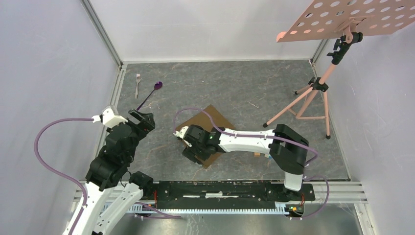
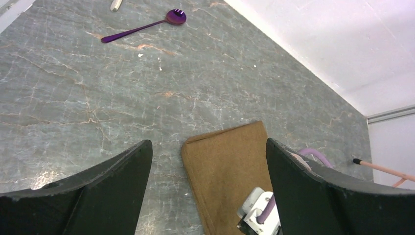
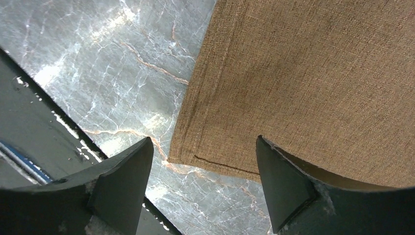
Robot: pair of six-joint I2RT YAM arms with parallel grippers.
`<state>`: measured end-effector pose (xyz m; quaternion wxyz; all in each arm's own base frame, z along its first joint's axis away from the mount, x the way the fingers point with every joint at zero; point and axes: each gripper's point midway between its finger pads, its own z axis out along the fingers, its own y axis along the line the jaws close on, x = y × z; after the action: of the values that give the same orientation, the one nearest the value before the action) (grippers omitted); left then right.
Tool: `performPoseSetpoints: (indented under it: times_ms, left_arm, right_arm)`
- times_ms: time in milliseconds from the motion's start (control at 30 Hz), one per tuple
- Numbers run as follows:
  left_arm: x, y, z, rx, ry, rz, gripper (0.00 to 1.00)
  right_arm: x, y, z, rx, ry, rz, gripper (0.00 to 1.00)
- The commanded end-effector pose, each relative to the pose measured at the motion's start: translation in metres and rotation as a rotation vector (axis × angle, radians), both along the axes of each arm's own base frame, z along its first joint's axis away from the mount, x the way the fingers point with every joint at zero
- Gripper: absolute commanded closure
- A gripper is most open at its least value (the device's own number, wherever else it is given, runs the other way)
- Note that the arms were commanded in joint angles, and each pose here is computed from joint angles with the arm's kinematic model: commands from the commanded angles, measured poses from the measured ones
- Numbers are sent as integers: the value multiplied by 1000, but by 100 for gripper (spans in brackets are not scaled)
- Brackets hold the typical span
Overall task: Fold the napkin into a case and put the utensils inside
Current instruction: Move the lower triangle-folded napkin to the center of the board, then pick up the lower triangle-folded napkin from the center of the board.
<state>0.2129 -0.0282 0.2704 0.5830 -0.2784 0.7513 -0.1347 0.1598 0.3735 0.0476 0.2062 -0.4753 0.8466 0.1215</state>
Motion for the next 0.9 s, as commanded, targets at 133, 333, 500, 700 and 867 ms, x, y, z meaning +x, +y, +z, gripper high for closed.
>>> performPoseSetpoints:
  times_ms: [133, 333, 500, 700, 867]
  left_arm:
    - [-4, 7, 3, 1, -5, 31, 8]
    - [-4, 6, 3, 4, -7, 23, 8]
    - [-3, 6, 2, 9, -4, 23, 7]
    - [-2, 3, 4, 15, -8, 5, 6]
    - [2, -3, -6, 44, 52, -21, 6]
  right_arm:
    - [-7, 4, -8, -85, 6, -23, 30]
    - [-10, 6, -16, -109, 12, -22, 37]
    - [-14, 9, -24, -133, 19, -11, 38]
    - [-10, -4, -48, -167, -12, -31, 45]
    - [5, -21, -55, -199, -110, -84, 67]
